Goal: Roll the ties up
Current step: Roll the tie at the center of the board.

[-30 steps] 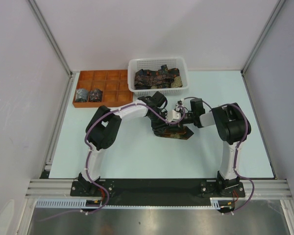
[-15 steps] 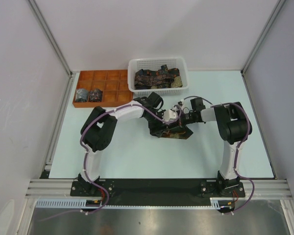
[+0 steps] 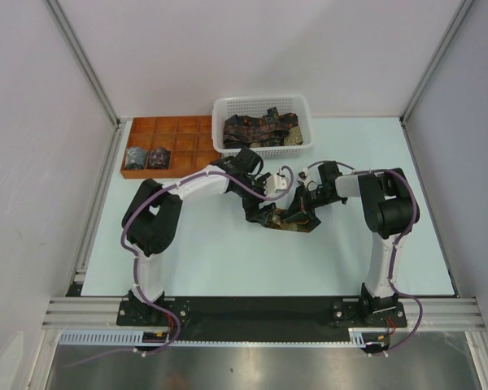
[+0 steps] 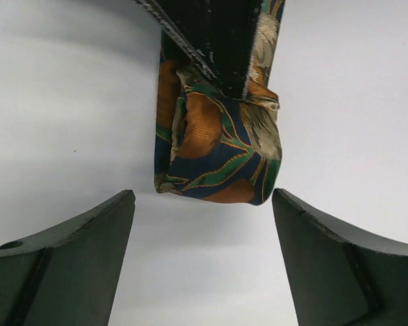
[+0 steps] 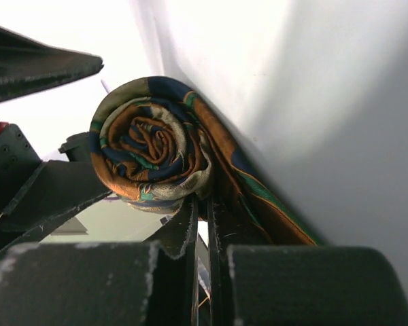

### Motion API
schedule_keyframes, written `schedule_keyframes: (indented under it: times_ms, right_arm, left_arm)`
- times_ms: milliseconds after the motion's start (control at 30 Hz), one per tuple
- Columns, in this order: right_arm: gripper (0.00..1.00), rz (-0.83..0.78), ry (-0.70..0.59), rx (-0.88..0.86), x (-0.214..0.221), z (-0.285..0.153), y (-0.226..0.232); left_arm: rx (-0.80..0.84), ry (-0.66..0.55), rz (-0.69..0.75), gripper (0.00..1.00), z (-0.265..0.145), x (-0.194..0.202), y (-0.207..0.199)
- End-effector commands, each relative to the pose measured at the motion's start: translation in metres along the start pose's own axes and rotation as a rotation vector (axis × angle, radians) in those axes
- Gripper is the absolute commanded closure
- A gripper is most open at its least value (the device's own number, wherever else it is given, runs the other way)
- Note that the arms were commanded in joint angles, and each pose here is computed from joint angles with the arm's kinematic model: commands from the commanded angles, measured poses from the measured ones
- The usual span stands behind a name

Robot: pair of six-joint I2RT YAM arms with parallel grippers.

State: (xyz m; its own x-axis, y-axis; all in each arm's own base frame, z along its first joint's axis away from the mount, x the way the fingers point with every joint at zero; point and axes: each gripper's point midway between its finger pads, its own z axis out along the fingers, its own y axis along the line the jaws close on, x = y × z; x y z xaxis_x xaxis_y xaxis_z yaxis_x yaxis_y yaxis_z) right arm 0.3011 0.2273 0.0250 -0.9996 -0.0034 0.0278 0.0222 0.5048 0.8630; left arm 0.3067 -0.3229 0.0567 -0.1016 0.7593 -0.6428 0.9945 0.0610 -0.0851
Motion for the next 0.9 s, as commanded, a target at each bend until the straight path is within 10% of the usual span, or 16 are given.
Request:
schedule_keyframes:
  times_ms: [0, 467, 867]
  right_arm:
    - [1.0, 0.026, -0.023, 0.246, -0.004, -0.005, -0.055]
    - [1.0, -0.013, 0.049, 0.379, -0.004, -0.005, -0.073]
    - [1.0, -0.069, 0.098, 0.249, 0.003, 0.028, -0.047]
  left_arm:
    - [0.065, -0.098, 0.122, 0.11, -0.002, -0.024, -0.013]
    - [-0.009, -0.032, 0.275, 0.11, 0.034, -0.03, 0.005]
    - [0.046, -0.031, 0.181, 0.59, 0.045, -0.034, -0.015]
